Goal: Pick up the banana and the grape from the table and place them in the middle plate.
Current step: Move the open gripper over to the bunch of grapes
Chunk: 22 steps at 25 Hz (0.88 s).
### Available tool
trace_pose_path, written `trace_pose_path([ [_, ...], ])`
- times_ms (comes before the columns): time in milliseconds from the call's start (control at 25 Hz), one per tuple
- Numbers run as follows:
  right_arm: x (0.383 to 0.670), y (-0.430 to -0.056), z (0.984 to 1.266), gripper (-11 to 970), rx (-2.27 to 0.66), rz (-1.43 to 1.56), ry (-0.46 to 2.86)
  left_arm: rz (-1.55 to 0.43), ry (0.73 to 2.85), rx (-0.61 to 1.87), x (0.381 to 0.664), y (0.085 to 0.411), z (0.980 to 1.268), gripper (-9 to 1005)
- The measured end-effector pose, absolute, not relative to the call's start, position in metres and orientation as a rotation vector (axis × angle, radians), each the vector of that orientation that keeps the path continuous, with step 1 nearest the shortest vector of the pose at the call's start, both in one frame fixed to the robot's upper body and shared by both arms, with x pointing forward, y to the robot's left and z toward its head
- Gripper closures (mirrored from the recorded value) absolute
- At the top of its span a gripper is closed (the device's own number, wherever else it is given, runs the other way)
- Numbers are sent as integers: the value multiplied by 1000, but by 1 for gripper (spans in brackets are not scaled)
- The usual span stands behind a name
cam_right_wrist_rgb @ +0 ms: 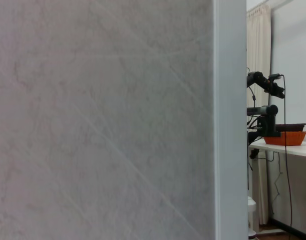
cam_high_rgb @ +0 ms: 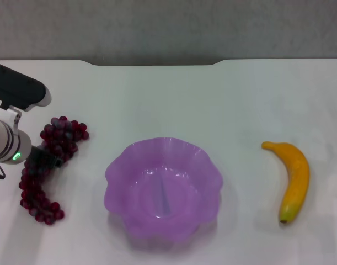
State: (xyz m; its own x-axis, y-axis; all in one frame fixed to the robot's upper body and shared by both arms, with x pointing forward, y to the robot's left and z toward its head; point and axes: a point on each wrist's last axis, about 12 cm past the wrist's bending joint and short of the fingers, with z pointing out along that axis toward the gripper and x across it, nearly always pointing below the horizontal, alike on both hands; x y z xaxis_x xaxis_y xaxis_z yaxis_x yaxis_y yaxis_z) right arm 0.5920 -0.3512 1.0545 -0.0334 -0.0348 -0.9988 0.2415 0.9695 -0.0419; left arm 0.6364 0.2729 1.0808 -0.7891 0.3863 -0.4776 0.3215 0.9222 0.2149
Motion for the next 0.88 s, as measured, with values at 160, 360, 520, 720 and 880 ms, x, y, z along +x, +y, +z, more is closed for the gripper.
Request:
trace_pose_path([
  [160, 592, -351, 1054, 51, 162, -223, 1591, 168, 2546, 512, 637, 272, 1081, 374],
  [360, 592, -351, 1054, 51, 160, -223, 1592, 170, 2546, 516, 637, 272, 1081, 416],
  [520, 592, -351, 1054, 51, 159, -223, 1592, 171, 2546, 522, 637, 272, 1081, 449],
  [720, 592, -351, 1054, 51, 157, -223, 1592, 172, 2543, 529, 637, 271, 1081, 480],
  [880, 592, -351, 1054, 51, 157, -223, 1592, 170, 2539, 532, 637, 270, 1081, 519],
])
